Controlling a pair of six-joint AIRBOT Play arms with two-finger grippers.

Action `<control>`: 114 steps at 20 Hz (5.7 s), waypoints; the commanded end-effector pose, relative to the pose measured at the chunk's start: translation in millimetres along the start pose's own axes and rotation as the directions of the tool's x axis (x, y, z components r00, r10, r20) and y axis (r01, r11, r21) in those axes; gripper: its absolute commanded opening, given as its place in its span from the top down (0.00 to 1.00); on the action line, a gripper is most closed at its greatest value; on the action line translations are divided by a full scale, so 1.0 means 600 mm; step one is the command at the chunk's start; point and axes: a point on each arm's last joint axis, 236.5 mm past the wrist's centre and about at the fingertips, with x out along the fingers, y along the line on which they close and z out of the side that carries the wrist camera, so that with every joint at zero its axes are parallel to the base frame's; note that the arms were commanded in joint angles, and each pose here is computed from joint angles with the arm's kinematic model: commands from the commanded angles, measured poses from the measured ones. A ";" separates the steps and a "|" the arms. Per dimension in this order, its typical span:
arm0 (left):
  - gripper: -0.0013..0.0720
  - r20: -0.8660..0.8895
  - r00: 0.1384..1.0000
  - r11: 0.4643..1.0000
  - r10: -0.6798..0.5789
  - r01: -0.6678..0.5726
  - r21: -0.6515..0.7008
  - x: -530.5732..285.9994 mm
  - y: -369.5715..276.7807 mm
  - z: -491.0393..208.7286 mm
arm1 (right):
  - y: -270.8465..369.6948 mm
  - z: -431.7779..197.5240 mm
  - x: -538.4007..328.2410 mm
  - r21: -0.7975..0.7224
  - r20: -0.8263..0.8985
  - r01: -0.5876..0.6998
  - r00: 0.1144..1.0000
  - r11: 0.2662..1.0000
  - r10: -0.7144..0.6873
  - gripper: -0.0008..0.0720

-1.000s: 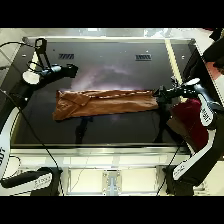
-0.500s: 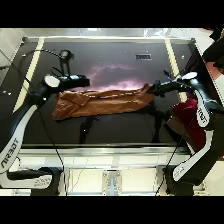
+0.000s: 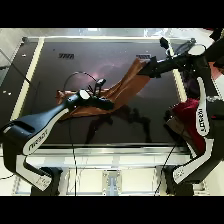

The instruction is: Fold the shirts.

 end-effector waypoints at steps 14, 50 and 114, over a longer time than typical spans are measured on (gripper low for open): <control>0.96 0.384 0.848 0.928 0.364 -0.293 -0.231 -0.525 0.254 0.126 | 0.265 -0.016 0.319 -0.295 0.084 -0.015 0.996 0.955 0.042 0.98; 0.96 0.361 0.850 0.911 0.383 -0.282 -0.303 -0.591 0.277 0.080 | -0.126 -0.150 0.515 0.390 -0.261 0.122 0.965 0.913 -0.018 0.27; 0.96 0.331 0.903 0.917 0.272 -0.140 -0.373 -0.569 0.234 0.068 | 0.173 -0.214 -0.350 -0.169 0.488 0.573 0.756 0.802 -0.437 0.97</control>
